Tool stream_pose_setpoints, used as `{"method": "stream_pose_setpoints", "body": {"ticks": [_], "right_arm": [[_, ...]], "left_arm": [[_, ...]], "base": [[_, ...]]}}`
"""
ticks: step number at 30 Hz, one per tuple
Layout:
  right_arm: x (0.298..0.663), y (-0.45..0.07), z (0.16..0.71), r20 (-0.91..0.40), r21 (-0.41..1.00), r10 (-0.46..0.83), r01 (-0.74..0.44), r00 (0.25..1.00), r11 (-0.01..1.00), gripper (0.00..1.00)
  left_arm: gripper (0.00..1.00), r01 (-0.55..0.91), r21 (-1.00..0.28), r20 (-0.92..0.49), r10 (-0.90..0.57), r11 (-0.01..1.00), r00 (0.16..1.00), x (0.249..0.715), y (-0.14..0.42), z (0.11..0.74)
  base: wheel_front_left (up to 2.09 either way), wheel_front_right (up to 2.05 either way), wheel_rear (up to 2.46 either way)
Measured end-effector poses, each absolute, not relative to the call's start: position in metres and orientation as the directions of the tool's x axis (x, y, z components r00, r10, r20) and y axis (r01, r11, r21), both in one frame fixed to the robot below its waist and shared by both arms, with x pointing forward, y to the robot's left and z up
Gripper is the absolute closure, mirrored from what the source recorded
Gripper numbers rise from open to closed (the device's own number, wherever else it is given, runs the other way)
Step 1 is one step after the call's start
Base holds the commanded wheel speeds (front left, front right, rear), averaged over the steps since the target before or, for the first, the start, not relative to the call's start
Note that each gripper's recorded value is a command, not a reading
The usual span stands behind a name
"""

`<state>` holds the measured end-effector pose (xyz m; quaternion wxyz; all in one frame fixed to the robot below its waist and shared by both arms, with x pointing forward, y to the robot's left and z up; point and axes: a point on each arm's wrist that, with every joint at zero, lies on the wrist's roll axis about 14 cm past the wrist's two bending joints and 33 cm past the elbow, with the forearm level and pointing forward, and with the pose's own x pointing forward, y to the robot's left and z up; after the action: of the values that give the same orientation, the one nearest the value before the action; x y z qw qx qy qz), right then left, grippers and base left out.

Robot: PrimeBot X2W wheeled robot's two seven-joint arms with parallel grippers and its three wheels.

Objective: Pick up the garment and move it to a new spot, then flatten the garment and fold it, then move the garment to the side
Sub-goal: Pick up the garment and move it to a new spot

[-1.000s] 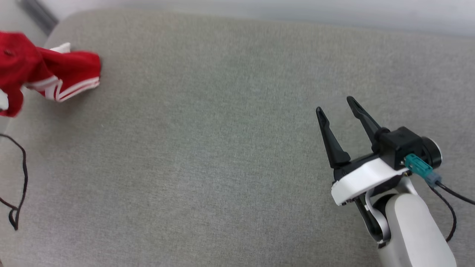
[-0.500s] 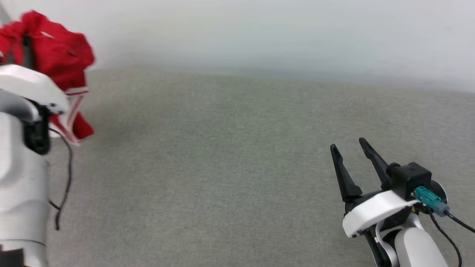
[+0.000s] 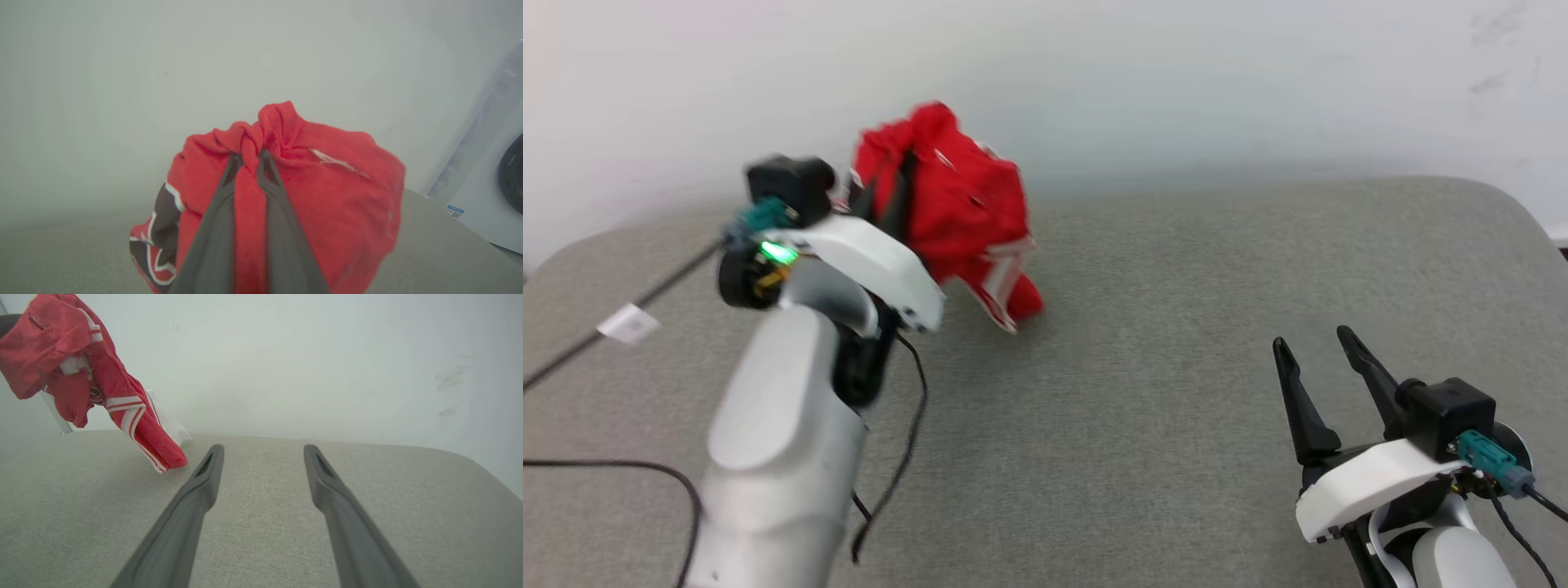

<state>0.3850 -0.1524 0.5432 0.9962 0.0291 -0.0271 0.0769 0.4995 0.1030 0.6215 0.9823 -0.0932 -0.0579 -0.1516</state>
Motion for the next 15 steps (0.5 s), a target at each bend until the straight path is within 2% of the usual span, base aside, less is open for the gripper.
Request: {"method": "stream_pose_setpoints", "body": {"ticks": [4, 7, 15], "right_arm": [[0.38, -0.169, 0.54, 0.049, 0.056, 0.103, -0.105, 0.994, 0.993, 0.0], [0.376, -0.178, 0.532, 0.026, 0.065, 0.075, -0.077, 0.997, 0.995, 0.0], [0.381, -0.178, 0.528, 0.016, 0.069, 0.076, -0.077, 0.997, 0.995, 0.0]], "left_arm": [[1.0, 0.396, -0.19, 0.07, -0.39, 0.898, 0.918, 0.481, 0.06, 0.582], [1.0, 0.431, -0.229, -0.04, -0.451, 0.873, 0.892, 0.454, 0.038, 0.531], [1.0, 0.411, -0.324, -0.305, -0.506, 0.852, 0.807, 0.37, 0.021, 0.434]], "base": [[0.0, 0.0, 0.0], [0.0, 0.0, 0.0], [0.0, 0.0, 0.0]]}}
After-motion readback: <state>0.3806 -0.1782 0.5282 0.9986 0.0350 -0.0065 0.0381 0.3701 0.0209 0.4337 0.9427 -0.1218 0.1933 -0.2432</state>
